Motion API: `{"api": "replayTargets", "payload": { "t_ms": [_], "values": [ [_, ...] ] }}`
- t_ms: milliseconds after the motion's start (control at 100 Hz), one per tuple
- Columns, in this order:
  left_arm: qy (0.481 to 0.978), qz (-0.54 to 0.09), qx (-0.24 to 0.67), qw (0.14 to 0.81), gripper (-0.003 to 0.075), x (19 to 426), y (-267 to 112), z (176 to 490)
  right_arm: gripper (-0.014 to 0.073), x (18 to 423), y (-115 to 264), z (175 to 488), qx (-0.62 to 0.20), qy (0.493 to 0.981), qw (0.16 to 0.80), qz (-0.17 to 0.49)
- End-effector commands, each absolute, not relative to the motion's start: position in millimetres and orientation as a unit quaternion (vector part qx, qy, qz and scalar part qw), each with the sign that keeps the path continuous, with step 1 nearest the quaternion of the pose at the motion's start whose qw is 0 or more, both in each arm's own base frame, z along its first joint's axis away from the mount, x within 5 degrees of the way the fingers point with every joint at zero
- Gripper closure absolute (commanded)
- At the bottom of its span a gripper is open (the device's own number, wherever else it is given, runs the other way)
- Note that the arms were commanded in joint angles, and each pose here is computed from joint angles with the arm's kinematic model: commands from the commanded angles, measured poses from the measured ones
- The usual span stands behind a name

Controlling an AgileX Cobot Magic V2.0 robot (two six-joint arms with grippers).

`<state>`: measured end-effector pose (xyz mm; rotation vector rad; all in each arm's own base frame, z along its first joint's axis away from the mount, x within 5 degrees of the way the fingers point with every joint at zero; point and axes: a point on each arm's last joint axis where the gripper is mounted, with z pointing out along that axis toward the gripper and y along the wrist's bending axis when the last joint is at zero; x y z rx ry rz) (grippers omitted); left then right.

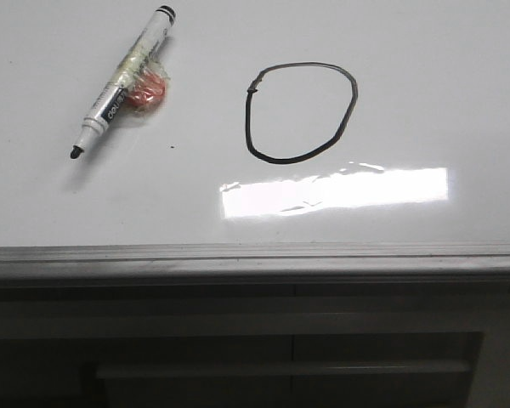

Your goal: Write number 0 on whiteboard

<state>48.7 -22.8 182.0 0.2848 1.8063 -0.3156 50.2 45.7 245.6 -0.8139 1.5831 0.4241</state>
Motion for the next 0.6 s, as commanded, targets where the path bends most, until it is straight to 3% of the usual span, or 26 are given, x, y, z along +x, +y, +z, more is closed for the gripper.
{"api": "replayTargets", "payload": {
  "t_ms": [0,140,230,420,590],
  "values": [
    [0.773,-0.145,0.11,0.608,0.074,48.6,-22.4,175.1,0.0664,55.1,45.7,249.7,-0.299,0.662,0.661,0.189],
    [0.773,-0.145,0.11,0.608,0.074,48.6,-22.4,175.1,0.0664,64.6,36.2,217.9,-0.205,0.679,0.689,0.149],
    [0.773,-0.145,0.11,0.608,0.074,48.6,-22.4,175.1,0.0664,65.8,27.8,197.7,-0.168,0.71,0.675,0.112],
    [0.773,-0.145,0.11,0.608,0.074,48.6,-22.4,175.1,0.0664,58.3,14.4,185.1,-0.128,0.754,0.642,0.061],
    [0.774,-0.146,0.109,0.607,0.074,48.5,-22.5,175.0,0.0664,52.7,10.7,178.7,-0.117,0.77,0.625,0.057]
  ]
}}
